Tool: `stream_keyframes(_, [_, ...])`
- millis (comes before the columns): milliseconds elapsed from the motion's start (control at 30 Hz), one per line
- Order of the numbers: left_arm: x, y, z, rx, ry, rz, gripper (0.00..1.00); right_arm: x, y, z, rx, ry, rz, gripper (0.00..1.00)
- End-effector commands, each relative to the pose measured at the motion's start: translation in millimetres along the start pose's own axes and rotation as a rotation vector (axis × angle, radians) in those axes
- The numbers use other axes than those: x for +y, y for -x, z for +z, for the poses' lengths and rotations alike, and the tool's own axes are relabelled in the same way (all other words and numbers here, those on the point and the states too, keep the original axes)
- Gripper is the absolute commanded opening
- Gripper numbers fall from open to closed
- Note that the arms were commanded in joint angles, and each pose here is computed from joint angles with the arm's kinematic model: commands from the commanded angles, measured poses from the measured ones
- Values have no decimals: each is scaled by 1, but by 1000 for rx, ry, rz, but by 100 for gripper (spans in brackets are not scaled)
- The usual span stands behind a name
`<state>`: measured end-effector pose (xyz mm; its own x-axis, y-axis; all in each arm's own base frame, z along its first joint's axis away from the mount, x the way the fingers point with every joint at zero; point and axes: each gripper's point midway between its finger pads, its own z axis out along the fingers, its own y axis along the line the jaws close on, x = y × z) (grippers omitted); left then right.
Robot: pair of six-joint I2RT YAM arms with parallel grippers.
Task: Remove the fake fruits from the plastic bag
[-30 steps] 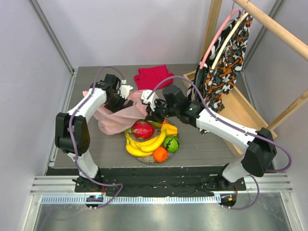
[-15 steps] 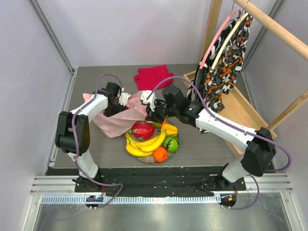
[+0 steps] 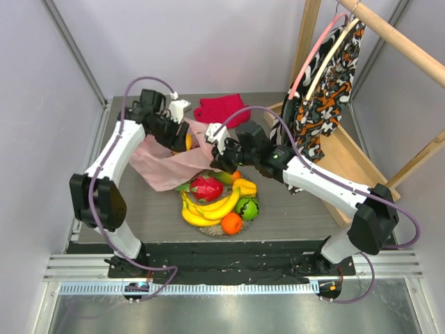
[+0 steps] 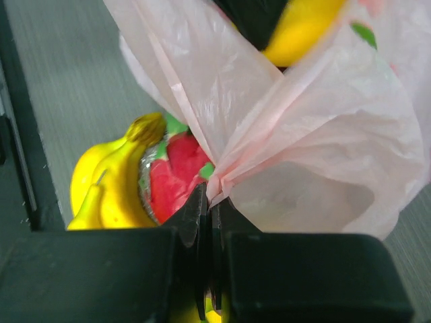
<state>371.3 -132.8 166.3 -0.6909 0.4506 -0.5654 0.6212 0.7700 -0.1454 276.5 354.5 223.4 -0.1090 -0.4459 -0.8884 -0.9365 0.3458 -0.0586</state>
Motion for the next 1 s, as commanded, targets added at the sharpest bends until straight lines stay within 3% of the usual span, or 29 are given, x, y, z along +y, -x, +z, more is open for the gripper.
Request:
stream_keyframes(0, [-58,31,-63,-121,-210,27,19,-52,28,2,-96,-149,95,1])
stream_keyframes(200, [-84,73,-126,-333,-218,49,20,-108,35,6,-118,-246,151,1])
stream_keyframes(367, [-127,79,-167,-419,-359,95,21,-147,22,11,-128,-304,300,1])
stream_keyframes(500, [-173,38,-145,-308,-435,219,23,-162,21,15,-135,-303,330,1])
stream_keyframes(700, [-193,-5,-94,-150,-410,368,23,-154,23,16,-146,-269,360,1])
stream_keyframes(967, [-197,18,-37,-85,-412,239,25,-143,15,1,-146,-283,345,1])
